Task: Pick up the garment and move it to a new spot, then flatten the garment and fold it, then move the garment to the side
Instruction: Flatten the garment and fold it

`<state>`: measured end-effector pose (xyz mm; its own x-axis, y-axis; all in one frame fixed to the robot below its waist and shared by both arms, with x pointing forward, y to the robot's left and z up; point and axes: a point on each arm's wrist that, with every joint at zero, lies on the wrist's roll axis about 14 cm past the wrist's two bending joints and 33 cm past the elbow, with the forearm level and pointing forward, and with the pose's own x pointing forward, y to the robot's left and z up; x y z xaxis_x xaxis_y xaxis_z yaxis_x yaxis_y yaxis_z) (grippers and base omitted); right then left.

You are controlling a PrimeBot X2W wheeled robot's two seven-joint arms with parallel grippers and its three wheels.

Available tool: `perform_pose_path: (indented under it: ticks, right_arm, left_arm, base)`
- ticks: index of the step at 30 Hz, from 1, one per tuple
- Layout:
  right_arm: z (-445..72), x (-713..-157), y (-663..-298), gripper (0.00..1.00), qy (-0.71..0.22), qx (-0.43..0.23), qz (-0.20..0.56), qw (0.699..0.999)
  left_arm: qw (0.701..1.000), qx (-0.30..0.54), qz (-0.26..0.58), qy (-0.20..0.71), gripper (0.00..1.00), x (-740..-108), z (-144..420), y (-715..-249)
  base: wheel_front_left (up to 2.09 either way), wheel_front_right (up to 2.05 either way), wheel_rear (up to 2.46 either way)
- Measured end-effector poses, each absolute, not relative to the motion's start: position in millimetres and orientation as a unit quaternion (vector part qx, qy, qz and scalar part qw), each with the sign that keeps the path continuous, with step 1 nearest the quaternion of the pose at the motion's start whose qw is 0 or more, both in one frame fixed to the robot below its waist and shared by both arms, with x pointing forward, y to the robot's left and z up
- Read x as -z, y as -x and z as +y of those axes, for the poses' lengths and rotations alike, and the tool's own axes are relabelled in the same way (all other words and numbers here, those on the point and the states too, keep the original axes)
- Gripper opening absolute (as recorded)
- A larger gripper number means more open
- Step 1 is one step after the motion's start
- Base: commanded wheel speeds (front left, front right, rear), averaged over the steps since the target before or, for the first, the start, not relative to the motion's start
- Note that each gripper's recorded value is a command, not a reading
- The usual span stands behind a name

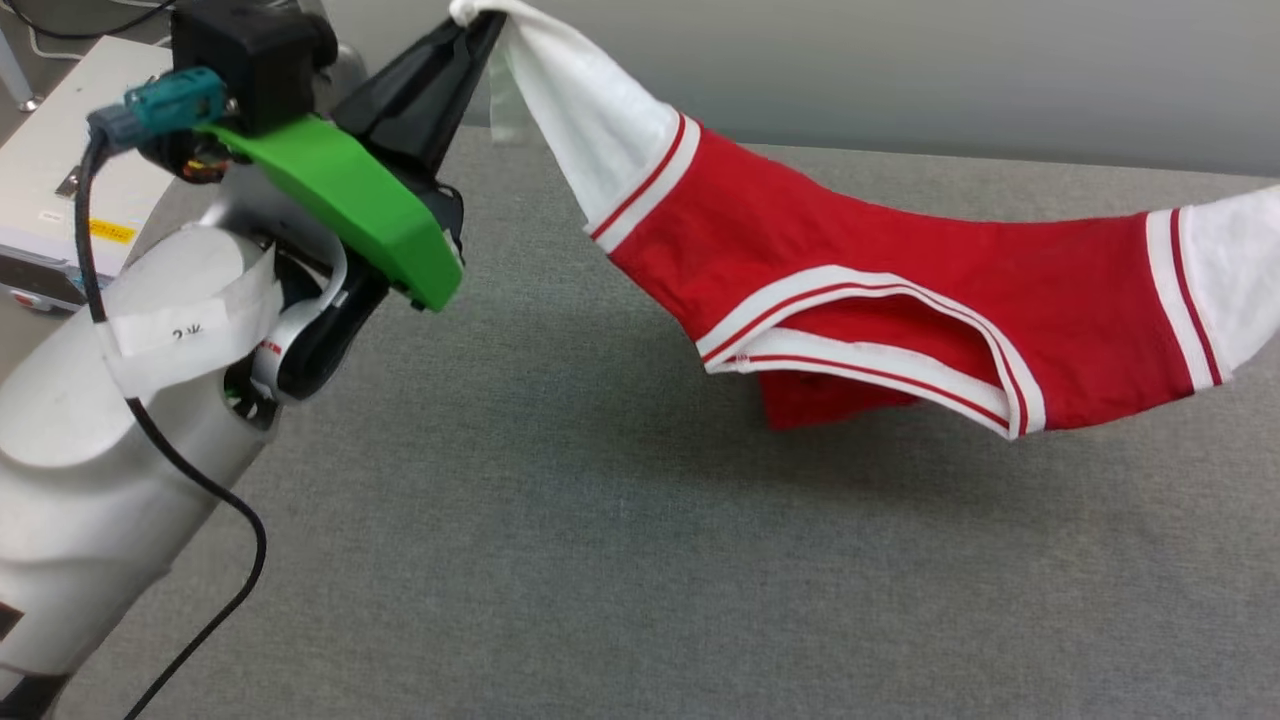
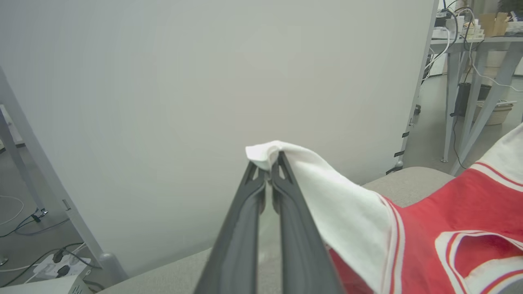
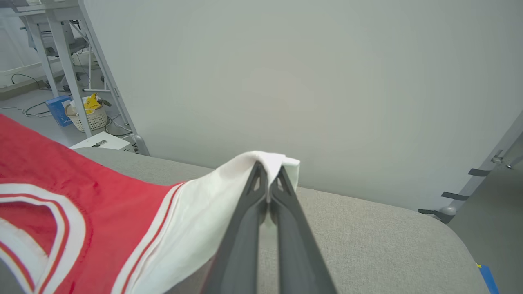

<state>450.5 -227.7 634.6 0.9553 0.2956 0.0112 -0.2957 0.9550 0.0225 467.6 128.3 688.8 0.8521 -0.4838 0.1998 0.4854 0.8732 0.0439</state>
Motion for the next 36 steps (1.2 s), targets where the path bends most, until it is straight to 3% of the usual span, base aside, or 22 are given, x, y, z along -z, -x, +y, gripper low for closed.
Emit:
perform_pose_path:
  ticks: [9, 16, 25, 36]
  right_arm:
    - [-207, -674, -506, 0.0, -0.02, -0.162, -0.083, 0.983]
    - [-198, -687, -580, 0.0, -0.043, -0.144, -0.121, 0.981]
    - [-202, -735, -659, 0.0, 0.007, -0.105, -0.204, 0.973]
    - [-215, -802, -692, 0.0, 0.069, -0.062, -0.293, 0.951]
  left_arm:
    - [0.955, 0.219, -0.194, 0.042, 0.0, -737, 128, -520]
    - [0.949, 0.199, -0.236, 0.065, 0.0, -756, 125, -582]
    - [0.927, 0.219, -0.298, 0.065, 0.0, -801, 96, -647]
    - [0.907, 0.219, -0.355, 0.056, 0.0, -847, 81, -679]
  base:
    - [0.0, 0.0, 0.0]
    - [0.0, 0.0, 0.0]
    - [0.0, 0.0, 0.0]
    - [0.0, 0.0, 0.0]
